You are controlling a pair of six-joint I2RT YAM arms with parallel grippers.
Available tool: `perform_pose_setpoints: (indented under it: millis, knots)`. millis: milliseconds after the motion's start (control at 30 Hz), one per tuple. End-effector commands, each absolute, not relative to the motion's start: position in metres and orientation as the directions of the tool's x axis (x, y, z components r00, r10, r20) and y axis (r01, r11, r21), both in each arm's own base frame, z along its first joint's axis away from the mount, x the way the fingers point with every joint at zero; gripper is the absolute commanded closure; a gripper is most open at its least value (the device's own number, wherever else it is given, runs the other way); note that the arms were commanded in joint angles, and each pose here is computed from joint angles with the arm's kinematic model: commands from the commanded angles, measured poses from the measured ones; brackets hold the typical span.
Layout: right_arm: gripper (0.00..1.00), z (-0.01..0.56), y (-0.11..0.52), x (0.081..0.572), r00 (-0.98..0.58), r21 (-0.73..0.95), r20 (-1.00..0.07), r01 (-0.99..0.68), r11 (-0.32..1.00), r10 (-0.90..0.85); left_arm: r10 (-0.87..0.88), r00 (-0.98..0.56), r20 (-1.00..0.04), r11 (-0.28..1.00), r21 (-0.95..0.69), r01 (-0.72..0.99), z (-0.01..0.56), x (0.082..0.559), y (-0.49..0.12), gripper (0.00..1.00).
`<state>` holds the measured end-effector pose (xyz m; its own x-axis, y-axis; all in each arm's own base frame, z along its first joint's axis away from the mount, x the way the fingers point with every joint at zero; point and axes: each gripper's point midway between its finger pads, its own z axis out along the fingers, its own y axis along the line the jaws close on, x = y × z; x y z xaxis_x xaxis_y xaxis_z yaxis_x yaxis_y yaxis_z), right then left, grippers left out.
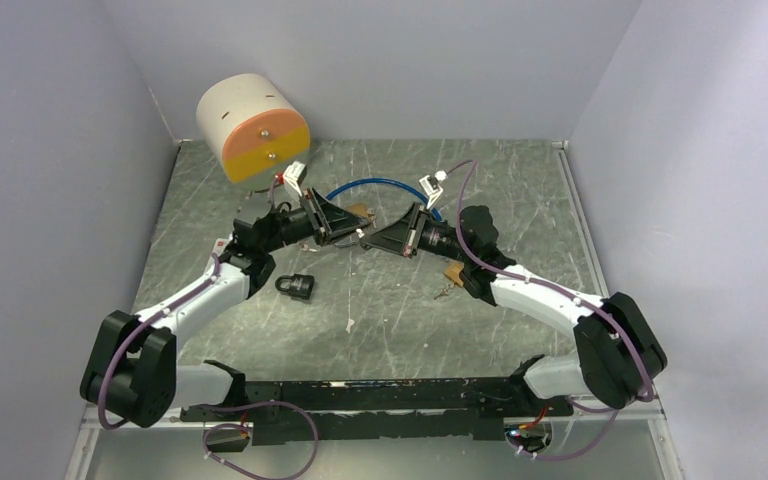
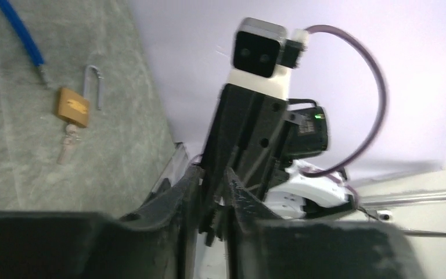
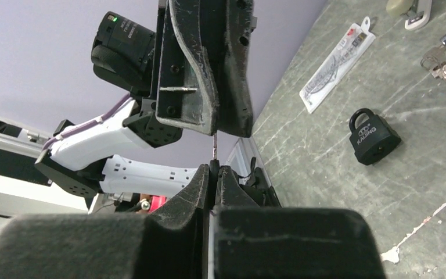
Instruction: Unlock with the key
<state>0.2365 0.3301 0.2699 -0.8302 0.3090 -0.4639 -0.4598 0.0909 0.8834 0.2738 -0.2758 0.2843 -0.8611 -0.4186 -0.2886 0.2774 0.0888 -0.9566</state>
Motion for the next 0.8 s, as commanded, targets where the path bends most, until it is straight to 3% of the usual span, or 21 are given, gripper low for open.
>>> perform_pose_setpoints:
  millis: [0, 33, 100, 200, 333, 500, 767]
  knots:
    - [1.00, 0.291, 0.328, 0.238, -0.765, 0.822, -0.562, -0.558, 0.112, 0.316, -0.472, -0.834, -0.285, 0.176, -0.958, 0.227, 0.274, 0.281, -0.267, 0.59]
    - [1.00, 0.284, 0.326, 0.240, -0.756, 0.816, -0.574, -0.557, 0.151, 0.313, -0.487, -0.825, -0.287, 0.213, -0.955, 0.207, 0.268, 0.282, -0.264, 0.42]
    - [1.00, 0.269, 0.319, 0.243, -0.736, 0.796, -0.605, -0.559, 0.233, 0.304, -0.509, -0.807, -0.299, 0.329, -0.934, 0.138, 0.250, 0.283, -0.252, 0.21]
    - [1.00, 0.244, 0.308, 0.245, -0.714, 0.757, -0.646, -0.555, 0.345, 0.270, -0.571, -0.763, -0.303, 0.528, -0.847, -0.059, 0.217, 0.281, -0.219, 0.07]
    - [1.00, 0.218, 0.297, 0.245, -0.706, 0.722, -0.669, -0.540, 0.433, 0.234, -0.640, -0.700, -0.316, 0.699, -0.617, -0.361, 0.170, 0.268, -0.162, 0.06]
    - [1.00, 0.199, 0.289, 0.245, -0.710, 0.704, -0.670, -0.515, 0.489, 0.217, -0.647, -0.705, -0.291, 0.761, -0.304, -0.573, 0.124, 0.241, -0.119, 0.06]
    - [1.00, 0.184, 0.289, 0.256, -0.713, 0.664, -0.681, -0.503, 0.553, 0.168, -0.709, -0.660, -0.248, 0.704, -0.189, -0.685, 0.078, 0.245, -0.114, 0.06]
